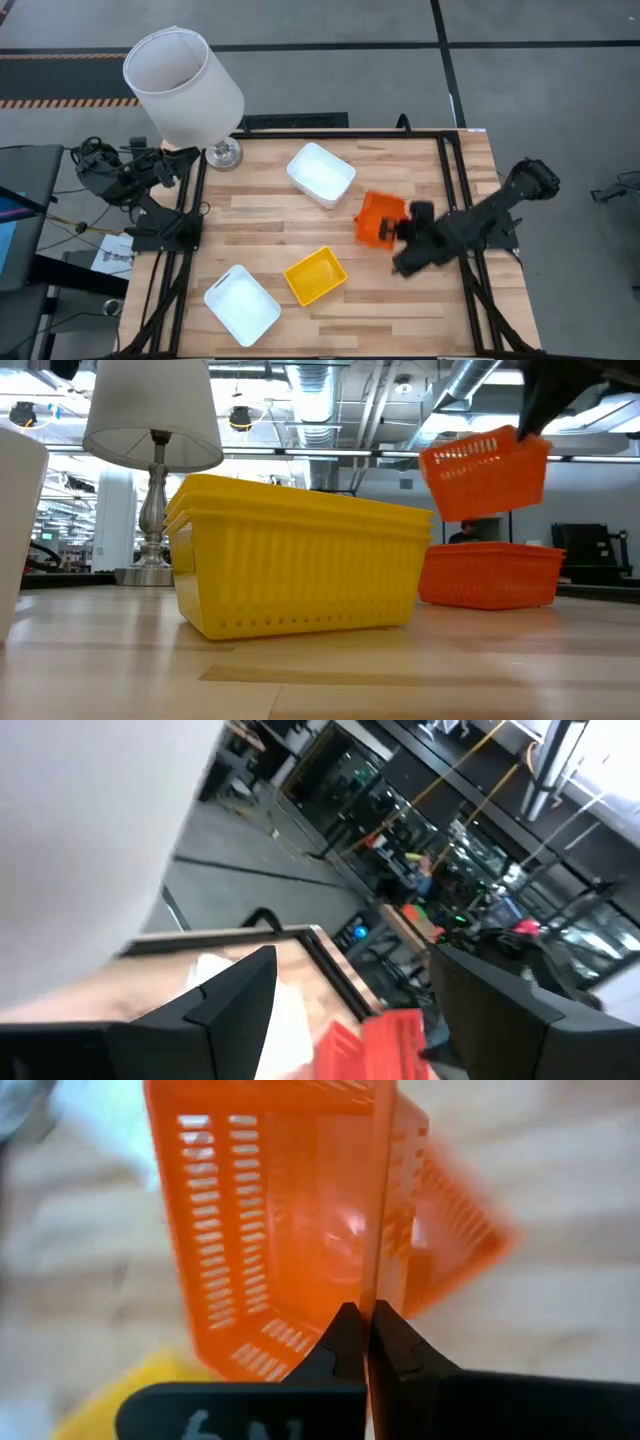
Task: Stack baskets by color
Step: Stack the bottom orange bin on the top orange bins
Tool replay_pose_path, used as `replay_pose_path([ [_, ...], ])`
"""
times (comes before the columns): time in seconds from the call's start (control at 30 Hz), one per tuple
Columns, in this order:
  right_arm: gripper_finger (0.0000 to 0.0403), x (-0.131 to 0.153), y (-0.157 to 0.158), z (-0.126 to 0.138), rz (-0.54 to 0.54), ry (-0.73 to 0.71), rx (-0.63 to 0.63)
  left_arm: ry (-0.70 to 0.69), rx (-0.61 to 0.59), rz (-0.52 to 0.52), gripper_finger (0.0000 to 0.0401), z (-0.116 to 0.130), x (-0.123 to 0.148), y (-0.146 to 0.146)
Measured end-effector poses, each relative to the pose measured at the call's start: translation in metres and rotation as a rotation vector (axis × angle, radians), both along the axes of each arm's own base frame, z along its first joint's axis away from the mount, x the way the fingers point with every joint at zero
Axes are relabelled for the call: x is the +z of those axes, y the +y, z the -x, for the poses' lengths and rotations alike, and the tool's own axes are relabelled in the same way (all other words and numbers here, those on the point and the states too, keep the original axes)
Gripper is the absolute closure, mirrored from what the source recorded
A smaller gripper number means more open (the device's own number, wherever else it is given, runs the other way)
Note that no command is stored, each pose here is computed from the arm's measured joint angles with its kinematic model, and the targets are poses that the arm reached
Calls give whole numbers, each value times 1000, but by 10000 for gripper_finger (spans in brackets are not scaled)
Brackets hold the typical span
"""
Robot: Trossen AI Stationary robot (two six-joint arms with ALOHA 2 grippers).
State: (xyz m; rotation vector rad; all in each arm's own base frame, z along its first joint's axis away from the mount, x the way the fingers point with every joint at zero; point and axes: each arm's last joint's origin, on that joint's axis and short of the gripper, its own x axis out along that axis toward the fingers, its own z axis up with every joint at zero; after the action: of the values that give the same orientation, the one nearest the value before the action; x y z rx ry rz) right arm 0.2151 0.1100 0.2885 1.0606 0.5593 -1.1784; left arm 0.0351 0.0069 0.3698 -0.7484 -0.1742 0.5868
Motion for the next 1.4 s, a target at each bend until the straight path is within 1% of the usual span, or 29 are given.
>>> replay_pose_path([
  [0.07,401,5,-19,3,23,27,-68,5,32,-18,149,1,0,1],
  [0.13,401,12,-34,3,34,-6,-127,-7,81,-18,149,2,1,2],
  [0.27,401,20,-56,5,116,-57,-212,-30,163,-15,149,3,1,4],
  [0.37,401,22,-67,11,150,-12,-251,-32,177,-16,149,4,1,4],
  [0.5,400,22,-69,11,153,-5,-261,-84,199,40,149,4,1,5],
  [0.57,401,18,-66,6,154,-2,-256,-115,229,66,149,4,1,5],
  [0.67,401,9,-60,-5,148,4,-251,-126,269,63,149,5,2,6],
  [0.83,401,-8,-55,-25,111,25,-258,-127,272,64,149,5,2,6],
  [0.9,401,-12,-52,-31,88,3,-256,-133,272,70,149,5,2,6],
  [0.97,399,-12,-49,-33,81,-13,-243,-136,271,73,149,5,2,6],
  [1.07,397,-11,-44,-27,90,8,-216,-128,271,64,149,5,2,6],
  [1.17,399,3,-42,-8,95,20,-180,-124,264,63,149,5,1,6],
  [1.27,400,17,-42,10,80,-9,-152,-122,262,62,149,5,1,6],
  [1.3,400,21,-43,15,81,-6,-124,-118,262,56,149,5,1,6],
  [1.33,400,25,-44,21,93,32,-62,-110,262,47,149,5,1,6],
  [1.4,400,33,-47,34,105,151,148,-89,261,24,149,5,1,6],
])
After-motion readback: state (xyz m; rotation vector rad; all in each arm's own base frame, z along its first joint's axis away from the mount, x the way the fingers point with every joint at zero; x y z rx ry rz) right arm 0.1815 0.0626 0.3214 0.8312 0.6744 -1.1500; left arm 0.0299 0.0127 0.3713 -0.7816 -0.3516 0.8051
